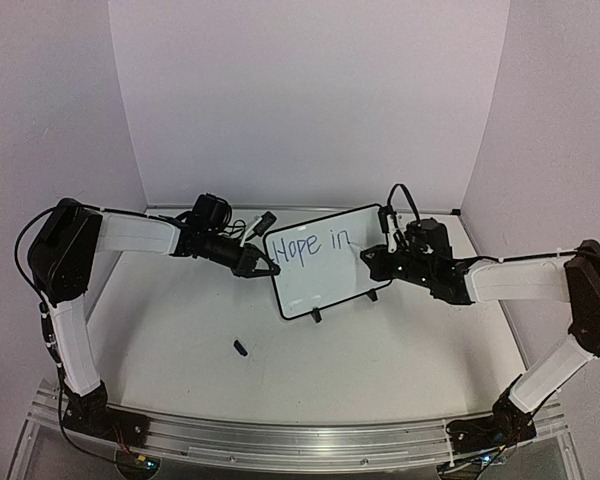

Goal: Write a sentence on the whiteboard

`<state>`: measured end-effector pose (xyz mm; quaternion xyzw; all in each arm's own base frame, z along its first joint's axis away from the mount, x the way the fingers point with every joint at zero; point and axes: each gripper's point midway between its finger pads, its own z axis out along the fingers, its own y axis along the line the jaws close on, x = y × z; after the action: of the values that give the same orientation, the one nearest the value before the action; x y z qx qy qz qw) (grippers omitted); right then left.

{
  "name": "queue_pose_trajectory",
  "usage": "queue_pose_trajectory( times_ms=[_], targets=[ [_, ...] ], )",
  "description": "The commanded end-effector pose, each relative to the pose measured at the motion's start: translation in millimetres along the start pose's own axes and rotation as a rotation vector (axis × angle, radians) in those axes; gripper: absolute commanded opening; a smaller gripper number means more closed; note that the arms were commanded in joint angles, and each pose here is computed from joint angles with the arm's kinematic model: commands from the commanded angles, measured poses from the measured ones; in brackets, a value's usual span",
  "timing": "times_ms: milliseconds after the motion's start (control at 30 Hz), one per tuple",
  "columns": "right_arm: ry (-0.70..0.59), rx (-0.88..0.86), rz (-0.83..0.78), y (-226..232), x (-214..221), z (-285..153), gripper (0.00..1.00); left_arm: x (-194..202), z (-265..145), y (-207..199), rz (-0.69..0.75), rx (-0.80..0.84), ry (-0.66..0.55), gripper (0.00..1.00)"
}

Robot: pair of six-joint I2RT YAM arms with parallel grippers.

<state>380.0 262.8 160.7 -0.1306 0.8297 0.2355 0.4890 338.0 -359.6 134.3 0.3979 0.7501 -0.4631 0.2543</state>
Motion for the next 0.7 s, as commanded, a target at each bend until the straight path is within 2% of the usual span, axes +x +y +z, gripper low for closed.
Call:
queue_pose_trajectory(
  times_ms=[0, 467, 667],
  targets=[
    [-0.014, 0.003, 0.021, -2, -1, -7, 0.00, 7, 9, -4, -0.028, 0.017, 0.044, 0.00],
    [-0.030, -0.009, 0.018, 2, -8, -10, 0.00, 6, 8, -4, -0.027, 0.017, 0.043, 0.00],
    [-0.055, -0.051, 0.017, 11, -19, -25, 0.00, 5, 7, -5, -0.023, 0.014, 0.039, 0.00]
  ],
)
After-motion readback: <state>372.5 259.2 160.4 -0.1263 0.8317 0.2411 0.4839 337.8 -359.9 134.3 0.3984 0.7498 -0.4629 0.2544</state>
